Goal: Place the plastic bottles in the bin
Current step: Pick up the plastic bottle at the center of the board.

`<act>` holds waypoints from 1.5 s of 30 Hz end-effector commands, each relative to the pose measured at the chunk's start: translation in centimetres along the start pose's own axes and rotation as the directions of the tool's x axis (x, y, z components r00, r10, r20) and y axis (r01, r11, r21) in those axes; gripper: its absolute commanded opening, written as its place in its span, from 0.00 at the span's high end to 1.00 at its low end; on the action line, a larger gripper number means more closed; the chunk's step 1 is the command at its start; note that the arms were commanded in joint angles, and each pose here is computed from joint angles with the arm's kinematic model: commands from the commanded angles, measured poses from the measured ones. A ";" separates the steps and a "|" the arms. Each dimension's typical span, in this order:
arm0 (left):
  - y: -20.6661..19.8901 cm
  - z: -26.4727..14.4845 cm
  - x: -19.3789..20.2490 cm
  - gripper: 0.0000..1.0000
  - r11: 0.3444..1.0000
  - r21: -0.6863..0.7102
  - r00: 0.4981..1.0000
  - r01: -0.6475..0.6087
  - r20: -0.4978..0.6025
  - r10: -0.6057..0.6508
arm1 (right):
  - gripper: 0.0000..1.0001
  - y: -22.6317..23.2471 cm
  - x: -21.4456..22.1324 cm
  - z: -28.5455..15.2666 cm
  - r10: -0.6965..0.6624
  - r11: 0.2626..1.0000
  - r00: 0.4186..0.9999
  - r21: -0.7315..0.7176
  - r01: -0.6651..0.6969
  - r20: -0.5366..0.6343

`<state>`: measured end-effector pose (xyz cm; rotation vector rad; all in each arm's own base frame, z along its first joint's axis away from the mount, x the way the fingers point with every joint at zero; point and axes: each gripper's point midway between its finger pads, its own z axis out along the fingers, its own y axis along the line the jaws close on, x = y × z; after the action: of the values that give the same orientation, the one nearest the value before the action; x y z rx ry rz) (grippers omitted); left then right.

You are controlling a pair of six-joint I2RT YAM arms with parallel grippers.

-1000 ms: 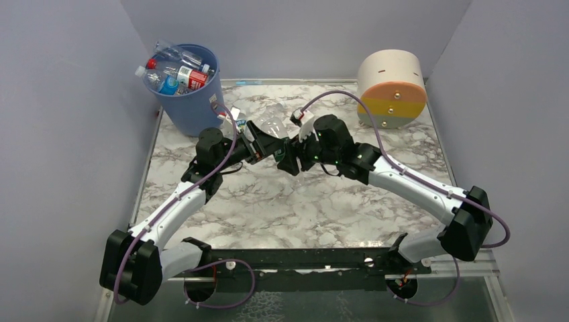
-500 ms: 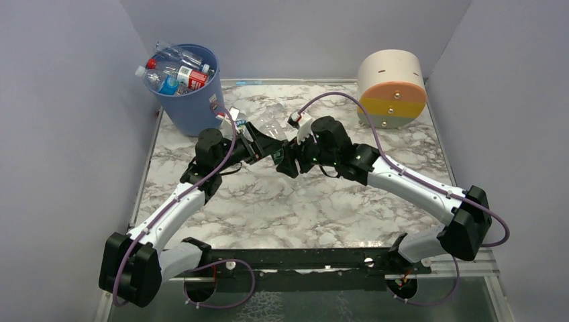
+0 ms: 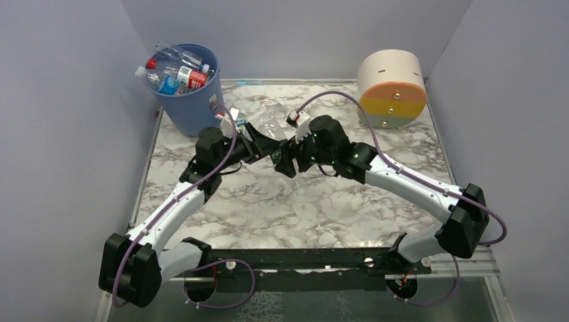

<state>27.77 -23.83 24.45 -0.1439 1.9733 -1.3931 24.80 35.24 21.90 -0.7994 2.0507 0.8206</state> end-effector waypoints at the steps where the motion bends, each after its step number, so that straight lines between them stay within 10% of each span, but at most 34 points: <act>1: -1.4 -0.3 -1.3 0.33 0.999 0.013 0.998 -0.040 0.046 0.040 | 0.29 0.2 -1.2 -0.2 -0.016 1.000 1.000 0.013 0.016 0.021; 15: -0.8 0.0 -1.3 0.34 0.999 0.000 0.998 -0.041 0.049 0.041 | 0.06 0.9 -3.2 -1.3 -0.010 1.000 0.999 0.010 0.010 0.047; 45: 0.7 0.6 -1.5 0.34 0.999 -0.029 0.997 -0.032 0.074 0.034 | 0.01 -1.5 -7.4 -10.2 0.022 0.968 0.968 0.236 -0.083 0.250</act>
<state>28.79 -23.44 23.29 -0.1807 1.9921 -1.3301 25.21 29.58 32.81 -0.5200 1.8809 0.7050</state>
